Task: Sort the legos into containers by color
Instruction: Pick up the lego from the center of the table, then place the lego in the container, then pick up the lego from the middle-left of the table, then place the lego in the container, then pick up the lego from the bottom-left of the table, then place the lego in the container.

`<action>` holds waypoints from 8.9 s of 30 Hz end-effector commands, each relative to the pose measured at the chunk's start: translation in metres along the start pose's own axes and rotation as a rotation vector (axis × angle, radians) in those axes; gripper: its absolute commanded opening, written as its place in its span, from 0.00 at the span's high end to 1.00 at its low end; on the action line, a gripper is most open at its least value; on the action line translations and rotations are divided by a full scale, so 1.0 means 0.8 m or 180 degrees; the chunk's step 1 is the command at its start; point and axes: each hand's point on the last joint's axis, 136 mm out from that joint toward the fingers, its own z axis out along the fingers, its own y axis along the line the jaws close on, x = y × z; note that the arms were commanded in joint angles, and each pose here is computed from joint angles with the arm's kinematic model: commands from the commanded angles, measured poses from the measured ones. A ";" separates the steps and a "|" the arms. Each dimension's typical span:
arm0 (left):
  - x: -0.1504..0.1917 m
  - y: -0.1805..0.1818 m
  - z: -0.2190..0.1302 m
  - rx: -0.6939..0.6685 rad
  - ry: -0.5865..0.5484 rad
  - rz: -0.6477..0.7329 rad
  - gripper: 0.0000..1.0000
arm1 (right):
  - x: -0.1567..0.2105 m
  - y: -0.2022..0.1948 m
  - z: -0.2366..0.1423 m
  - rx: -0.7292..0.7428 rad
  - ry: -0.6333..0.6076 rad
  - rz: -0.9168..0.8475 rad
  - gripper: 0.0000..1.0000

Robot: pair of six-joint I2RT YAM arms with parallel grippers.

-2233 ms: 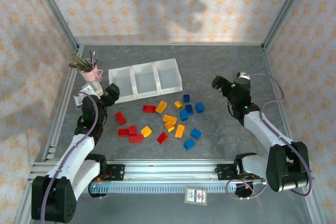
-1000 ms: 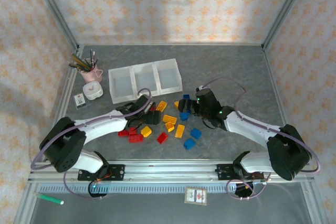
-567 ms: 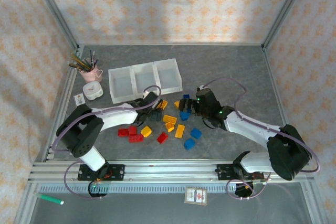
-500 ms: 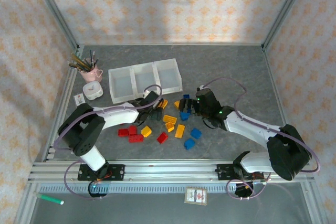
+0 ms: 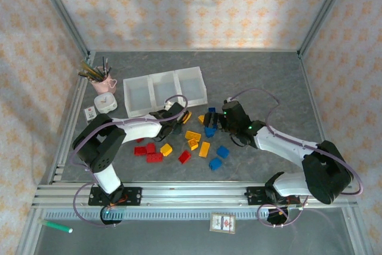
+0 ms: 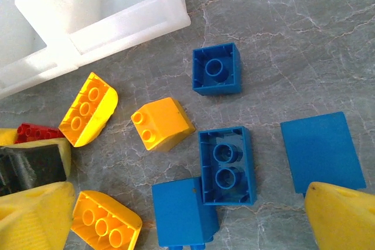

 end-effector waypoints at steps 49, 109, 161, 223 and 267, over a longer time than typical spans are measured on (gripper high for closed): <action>-0.181 0.201 -0.016 -0.0882 -0.0722 -0.1781 0.34 | -0.067 0.138 0.032 -0.0565 -0.0110 -0.0560 0.00; 0.088 0.157 -0.020 -0.0612 0.0262 -0.1753 0.45 | 0.070 0.152 0.051 -0.0613 0.0447 -0.1128 0.00; -0.185 0.203 0.021 -0.0711 -0.0443 -0.1365 0.56 | -0.051 0.160 0.028 -0.0654 -0.0210 -0.0622 0.00; 0.120 0.083 -0.085 -0.0133 0.0678 -0.1018 0.35 | 0.085 0.162 0.020 -0.0749 0.0381 -0.1094 0.00; -0.118 0.153 -0.117 -0.0407 -0.0677 -0.1433 0.71 | -0.026 0.171 -0.004 -0.0710 -0.0188 -0.0736 0.00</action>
